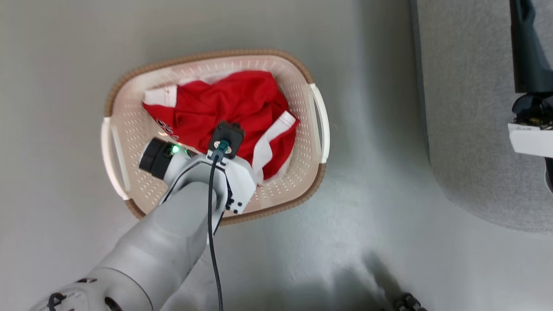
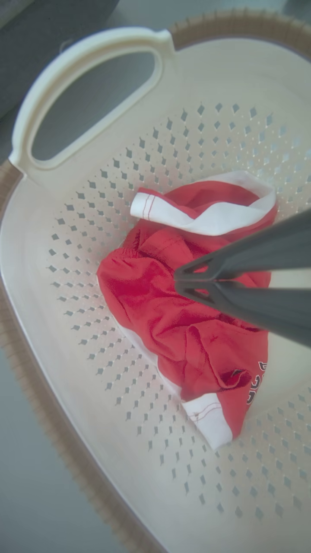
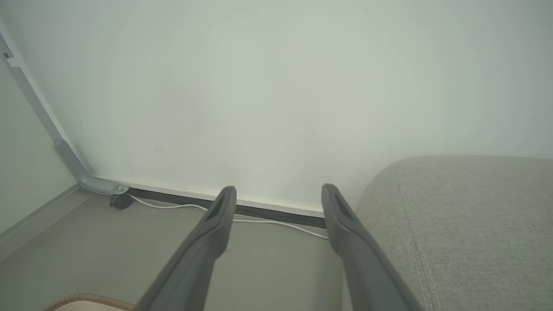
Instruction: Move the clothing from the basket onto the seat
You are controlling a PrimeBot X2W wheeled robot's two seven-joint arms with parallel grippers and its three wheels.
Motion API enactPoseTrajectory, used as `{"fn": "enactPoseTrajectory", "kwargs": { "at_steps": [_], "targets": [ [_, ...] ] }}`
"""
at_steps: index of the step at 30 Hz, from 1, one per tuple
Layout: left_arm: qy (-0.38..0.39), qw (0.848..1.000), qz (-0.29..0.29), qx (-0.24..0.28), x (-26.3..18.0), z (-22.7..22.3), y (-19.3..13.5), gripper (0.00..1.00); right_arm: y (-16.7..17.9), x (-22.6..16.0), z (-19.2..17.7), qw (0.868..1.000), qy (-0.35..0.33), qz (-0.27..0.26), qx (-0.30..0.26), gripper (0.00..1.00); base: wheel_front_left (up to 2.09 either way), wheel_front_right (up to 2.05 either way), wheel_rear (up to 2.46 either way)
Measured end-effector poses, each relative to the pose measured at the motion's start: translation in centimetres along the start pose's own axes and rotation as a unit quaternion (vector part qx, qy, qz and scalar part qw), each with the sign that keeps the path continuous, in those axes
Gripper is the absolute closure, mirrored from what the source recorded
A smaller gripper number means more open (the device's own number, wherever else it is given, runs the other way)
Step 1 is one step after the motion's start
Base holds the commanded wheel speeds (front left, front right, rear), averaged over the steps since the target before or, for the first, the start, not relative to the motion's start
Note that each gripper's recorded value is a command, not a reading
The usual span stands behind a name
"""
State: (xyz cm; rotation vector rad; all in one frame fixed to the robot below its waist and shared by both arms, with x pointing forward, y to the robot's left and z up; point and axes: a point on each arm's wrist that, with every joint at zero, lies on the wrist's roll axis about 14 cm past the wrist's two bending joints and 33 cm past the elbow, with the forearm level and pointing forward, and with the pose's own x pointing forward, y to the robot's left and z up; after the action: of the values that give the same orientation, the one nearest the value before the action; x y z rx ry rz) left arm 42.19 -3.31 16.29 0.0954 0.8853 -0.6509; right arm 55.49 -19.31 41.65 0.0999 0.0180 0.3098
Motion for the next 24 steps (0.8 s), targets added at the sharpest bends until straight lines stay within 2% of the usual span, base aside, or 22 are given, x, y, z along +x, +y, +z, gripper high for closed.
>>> {"fn": "enactPoseTrajectory", "kwargs": {
  "at_steps": [7, 11, 15, 16, 17, 18, 24],
  "targets": [
    [-0.075, 0.996, 0.031, -0.037, -3.9, 5.2, -0.1, 1.00, 0.8, -1.7, 2.7, 1.000, -0.007, -0.004, 0.000, 0.00, 0.00, 0.00, 0.00],
    [-0.151, 0.987, 0.043, -0.035, -6.6, 9.8, -0.7, 1.00, 1.7, -2.8, 4.0, 1.000, -0.013, -0.005, 0.006, 0.00, 0.00, 0.00, 0.00],
    [-0.203, 0.977, 0.060, -0.040, -10.0, 11.5, -1.1, 1.00, 3.0, -3.7, 5.1, 1.000, -0.019, -0.003, 0.017, 0.00, 0.00, 0.00, 0.00],
    [-0.215, 0.973, 0.066, -0.041, -10.9, 11.9, -1.0, 0.75, 3.3, -4.0, 5.3, 1.000, -0.020, -0.003, 0.019, 0.00, 0.00, 0.00, 0.00],
    [-0.229, 0.970, 0.071, -0.042, -11.8, 12.3, -1.0, 0.30, 3.6, -4.2, 5.5, 1.000, -0.021, -0.003, 0.022, 0.00, 0.00, 0.00, 0.00],
    [-0.242, 0.967, 0.076, -0.041, -12.7, 12.7, -1.0, 0.00, 4.0, -4.4, 5.8, 0.999, -0.024, -0.002, 0.024, 0.00, 0.00, 0.00, 0.00],
    [-0.327, 0.936, 0.119, -0.053, -18.7, 15.2, 0.4, 0.00, 5.9, -5.8, 7.5, 0.999, -0.037, 0.003, 0.034, 0.00, 0.00, 0.00, 0.00]
  ]
}}
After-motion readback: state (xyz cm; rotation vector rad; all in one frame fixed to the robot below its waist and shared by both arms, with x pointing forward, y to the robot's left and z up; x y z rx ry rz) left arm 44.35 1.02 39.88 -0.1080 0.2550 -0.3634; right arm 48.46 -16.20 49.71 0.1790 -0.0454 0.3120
